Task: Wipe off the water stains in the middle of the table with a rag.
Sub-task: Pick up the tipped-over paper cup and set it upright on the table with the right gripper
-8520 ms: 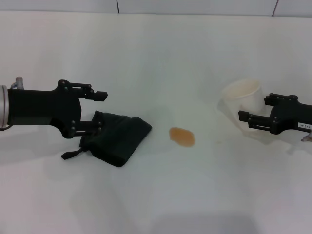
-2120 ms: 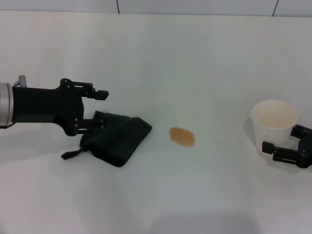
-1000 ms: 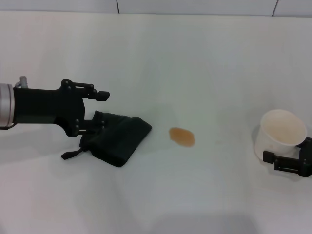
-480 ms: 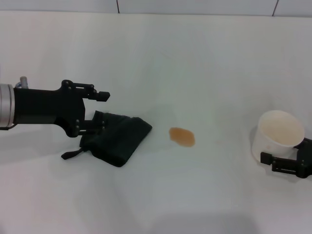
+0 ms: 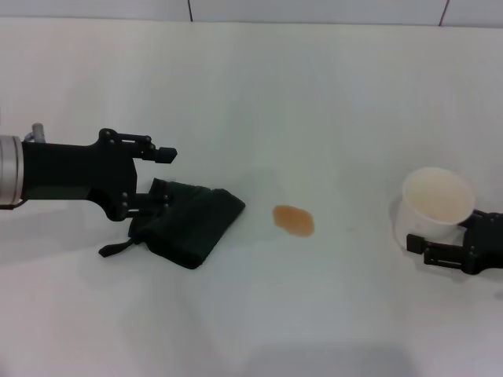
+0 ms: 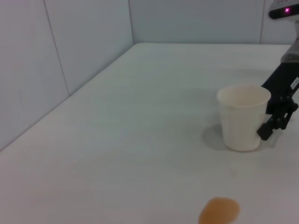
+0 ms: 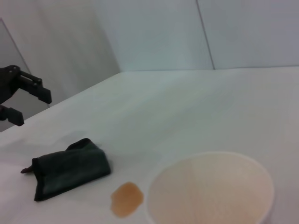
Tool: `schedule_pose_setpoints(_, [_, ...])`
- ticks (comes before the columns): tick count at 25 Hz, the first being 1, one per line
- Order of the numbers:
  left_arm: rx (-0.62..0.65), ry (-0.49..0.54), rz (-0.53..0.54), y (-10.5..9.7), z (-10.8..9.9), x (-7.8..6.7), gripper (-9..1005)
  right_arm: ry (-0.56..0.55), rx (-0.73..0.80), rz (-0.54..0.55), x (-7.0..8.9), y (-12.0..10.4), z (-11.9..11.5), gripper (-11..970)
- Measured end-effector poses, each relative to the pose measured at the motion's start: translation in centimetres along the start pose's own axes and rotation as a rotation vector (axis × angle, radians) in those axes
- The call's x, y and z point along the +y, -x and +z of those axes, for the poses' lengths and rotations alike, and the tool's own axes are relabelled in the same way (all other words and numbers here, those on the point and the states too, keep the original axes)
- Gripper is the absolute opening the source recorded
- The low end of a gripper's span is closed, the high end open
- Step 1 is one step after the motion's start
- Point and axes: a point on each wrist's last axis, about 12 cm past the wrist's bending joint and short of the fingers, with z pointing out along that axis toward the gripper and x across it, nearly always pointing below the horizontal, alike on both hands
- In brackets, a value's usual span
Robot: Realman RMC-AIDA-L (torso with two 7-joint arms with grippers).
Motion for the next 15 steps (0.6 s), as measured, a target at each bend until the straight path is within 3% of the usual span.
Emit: schedule_pose_setpoints(15, [0.002, 0.016, 0.004, 0.11, 0.02, 0.27, 556, 0.005, -0.005, -0.013, -0.18, 0.59, 0.48, 856])
